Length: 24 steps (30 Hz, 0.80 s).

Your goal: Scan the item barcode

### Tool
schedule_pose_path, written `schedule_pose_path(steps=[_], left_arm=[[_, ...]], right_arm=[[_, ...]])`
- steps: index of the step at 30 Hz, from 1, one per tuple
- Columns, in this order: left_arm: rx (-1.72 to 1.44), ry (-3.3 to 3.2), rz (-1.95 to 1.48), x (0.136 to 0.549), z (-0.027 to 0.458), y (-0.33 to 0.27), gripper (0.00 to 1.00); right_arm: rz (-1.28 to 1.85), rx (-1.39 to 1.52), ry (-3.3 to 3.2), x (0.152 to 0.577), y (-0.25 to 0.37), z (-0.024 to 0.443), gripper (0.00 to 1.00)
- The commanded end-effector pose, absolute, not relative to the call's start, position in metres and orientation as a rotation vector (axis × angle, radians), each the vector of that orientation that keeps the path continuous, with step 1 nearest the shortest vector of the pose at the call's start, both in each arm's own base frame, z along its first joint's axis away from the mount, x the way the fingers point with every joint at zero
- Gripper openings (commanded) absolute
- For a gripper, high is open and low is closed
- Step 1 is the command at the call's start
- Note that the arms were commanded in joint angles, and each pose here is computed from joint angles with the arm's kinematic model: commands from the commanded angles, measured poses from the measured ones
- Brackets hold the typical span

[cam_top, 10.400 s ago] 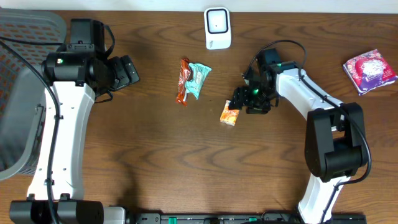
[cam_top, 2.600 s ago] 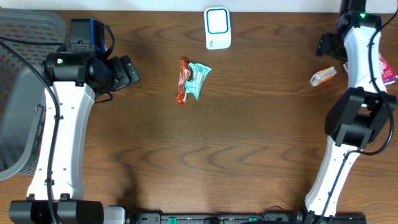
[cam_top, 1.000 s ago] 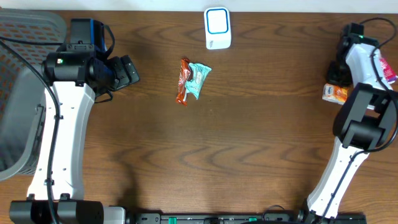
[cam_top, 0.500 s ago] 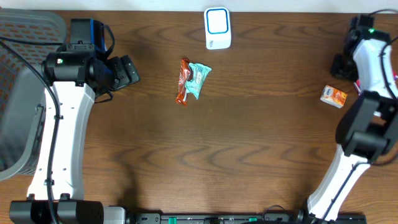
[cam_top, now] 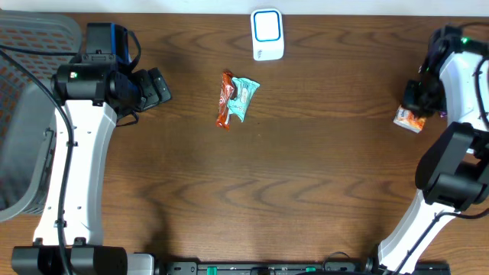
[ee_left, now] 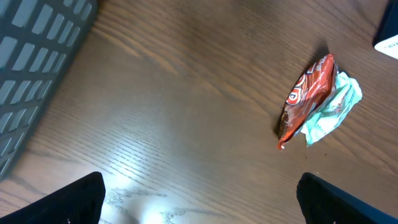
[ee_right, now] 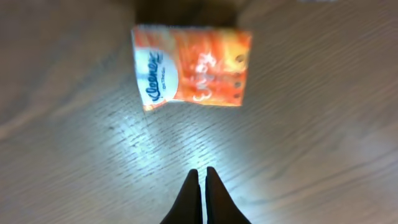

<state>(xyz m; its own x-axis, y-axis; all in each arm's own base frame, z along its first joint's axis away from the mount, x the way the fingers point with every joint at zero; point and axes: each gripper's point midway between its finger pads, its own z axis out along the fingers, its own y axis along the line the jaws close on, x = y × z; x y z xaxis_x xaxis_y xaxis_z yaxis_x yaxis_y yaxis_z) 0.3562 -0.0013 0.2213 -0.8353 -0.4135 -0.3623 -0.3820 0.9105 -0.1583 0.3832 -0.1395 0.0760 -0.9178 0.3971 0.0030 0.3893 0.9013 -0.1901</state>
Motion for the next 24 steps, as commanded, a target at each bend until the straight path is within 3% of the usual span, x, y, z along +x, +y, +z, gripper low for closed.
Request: schedule_pose_path(steps=[1, 16, 24], left_arm=[[-0.589, 2.658, -0.105, 0.356, 0.228, 0.001, 0.98], [-0.589, 2.658, -0.105, 0.356, 0.228, 0.001, 0.98], [-0.589, 2.658, -0.105, 0.356, 0.228, 0.001, 0.98]], right_arm=[[0.264, -0.621, -2.989, 0.375, -0.137, 0.053, 0.01], [0.259, -0.68, -3.074, 0.38, -0.143, -0.008, 0.02], [0.296, -0.787, -3.221, 0.416, -0.161, -0.006, 0.01]])
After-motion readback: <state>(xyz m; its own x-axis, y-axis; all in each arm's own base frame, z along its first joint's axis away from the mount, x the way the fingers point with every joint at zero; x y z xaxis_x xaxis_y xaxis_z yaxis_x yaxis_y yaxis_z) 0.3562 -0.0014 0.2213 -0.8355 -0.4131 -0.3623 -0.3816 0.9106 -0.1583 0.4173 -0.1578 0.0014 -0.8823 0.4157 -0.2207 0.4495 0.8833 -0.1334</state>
